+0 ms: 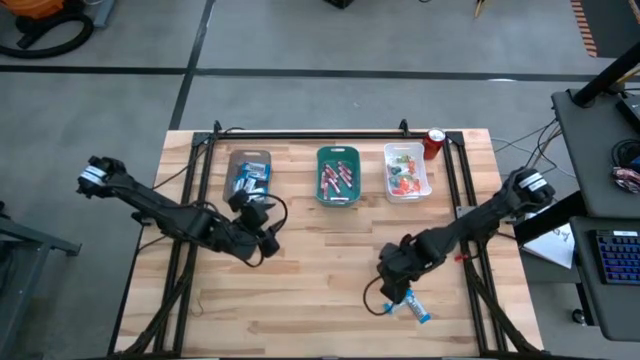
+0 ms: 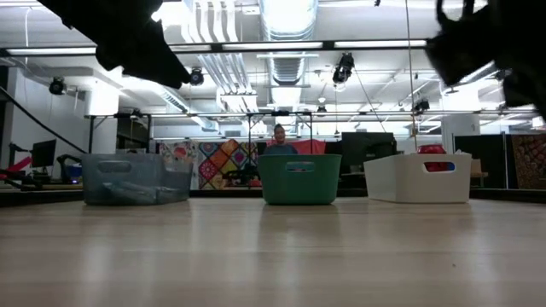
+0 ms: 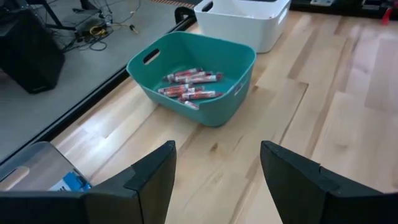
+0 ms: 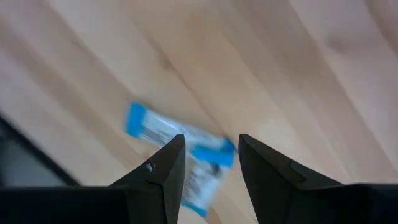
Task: Sort candy
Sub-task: Put the white chocolate into the black bin
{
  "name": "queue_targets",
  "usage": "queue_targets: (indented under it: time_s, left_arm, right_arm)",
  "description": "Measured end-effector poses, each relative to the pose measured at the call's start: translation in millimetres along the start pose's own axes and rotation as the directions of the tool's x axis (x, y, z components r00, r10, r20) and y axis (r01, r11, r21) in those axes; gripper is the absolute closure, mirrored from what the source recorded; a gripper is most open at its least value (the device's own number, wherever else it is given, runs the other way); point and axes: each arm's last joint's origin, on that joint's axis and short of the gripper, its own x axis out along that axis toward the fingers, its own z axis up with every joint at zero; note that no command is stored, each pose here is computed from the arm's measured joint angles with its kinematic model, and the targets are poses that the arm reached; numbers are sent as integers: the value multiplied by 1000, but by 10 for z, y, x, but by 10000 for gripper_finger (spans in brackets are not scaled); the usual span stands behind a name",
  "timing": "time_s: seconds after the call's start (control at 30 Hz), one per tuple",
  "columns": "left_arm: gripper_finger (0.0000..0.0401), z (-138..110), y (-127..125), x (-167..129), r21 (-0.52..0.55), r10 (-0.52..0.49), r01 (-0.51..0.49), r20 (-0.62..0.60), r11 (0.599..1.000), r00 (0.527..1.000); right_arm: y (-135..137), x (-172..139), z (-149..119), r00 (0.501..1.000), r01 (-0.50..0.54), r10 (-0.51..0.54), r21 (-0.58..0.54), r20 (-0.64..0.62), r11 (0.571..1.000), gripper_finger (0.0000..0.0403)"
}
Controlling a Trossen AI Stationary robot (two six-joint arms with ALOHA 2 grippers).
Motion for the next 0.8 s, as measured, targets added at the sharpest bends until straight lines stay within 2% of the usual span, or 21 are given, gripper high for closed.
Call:
queue_targets:
  time_s: [0.17,0.43,0.63,0.8]
  left_arm:
    - [185,-20,-18,22,10,5,-5,-8,1000,1000]
    - [185,29,35,-32,7,7,-7,17,1000,1000]
    - [185,51,58,-56,-9,4,-4,27,1000,1000]
    - [185,51,57,-56,-21,4,-3,27,1000,1000]
  right_arm:
    - [63,-33,-216,990,130,-129,4,-64,992,261]
    - [112,54,-683,957,166,-150,46,-249,985,261]
    - [154,107,-828,961,168,-144,89,-235,982,261]
    - [170,169,-813,975,151,-130,110,-183,982,261]
